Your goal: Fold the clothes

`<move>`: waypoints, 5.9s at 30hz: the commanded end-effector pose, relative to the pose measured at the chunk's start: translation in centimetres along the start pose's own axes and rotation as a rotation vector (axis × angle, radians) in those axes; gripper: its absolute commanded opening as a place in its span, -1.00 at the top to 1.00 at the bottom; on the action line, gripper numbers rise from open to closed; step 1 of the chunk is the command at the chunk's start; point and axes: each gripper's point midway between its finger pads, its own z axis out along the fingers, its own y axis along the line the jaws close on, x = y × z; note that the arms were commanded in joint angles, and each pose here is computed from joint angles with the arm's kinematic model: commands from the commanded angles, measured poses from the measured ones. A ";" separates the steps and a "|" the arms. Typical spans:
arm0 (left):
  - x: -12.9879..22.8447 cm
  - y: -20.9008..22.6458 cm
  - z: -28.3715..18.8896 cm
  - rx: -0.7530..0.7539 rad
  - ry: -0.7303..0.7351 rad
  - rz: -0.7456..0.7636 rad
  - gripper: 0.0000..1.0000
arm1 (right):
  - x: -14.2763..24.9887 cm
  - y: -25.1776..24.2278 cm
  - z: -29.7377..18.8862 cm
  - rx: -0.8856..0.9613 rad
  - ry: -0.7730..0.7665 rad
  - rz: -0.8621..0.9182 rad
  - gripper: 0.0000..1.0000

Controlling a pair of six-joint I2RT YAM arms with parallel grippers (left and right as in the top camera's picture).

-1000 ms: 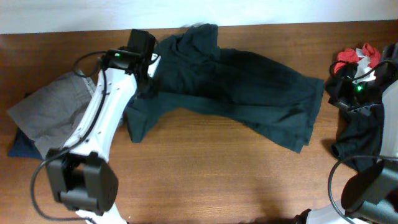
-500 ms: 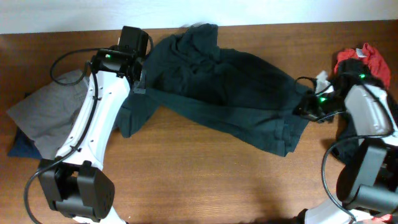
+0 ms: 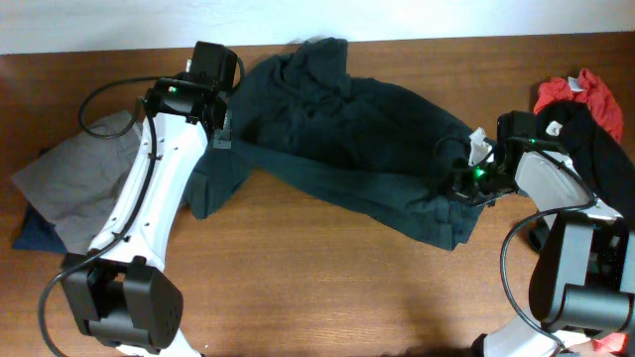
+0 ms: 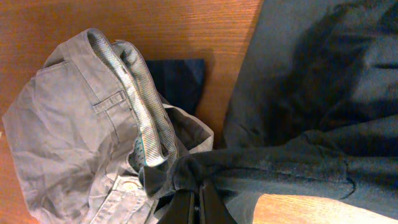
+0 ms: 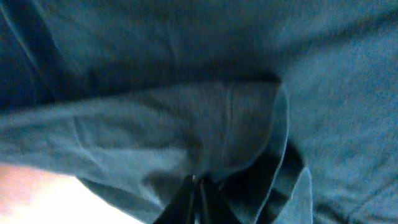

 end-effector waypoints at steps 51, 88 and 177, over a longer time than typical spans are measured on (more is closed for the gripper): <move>-0.7 1.1 -0.9 -0.025 -0.034 -0.033 0.99 | 3.0 -2.8 0.5 -0.002 0.084 0.048 0.30; -4.6 5.7 -13.7 0.048 -0.379 -0.053 0.99 | -1.9 2.9 -29.5 0.292 -0.720 0.050 0.93; -8.8 7.5 -20.0 0.123 -0.469 0.106 -0.98 | -11.4 12.5 -34.6 -0.013 -0.658 -0.301 -0.23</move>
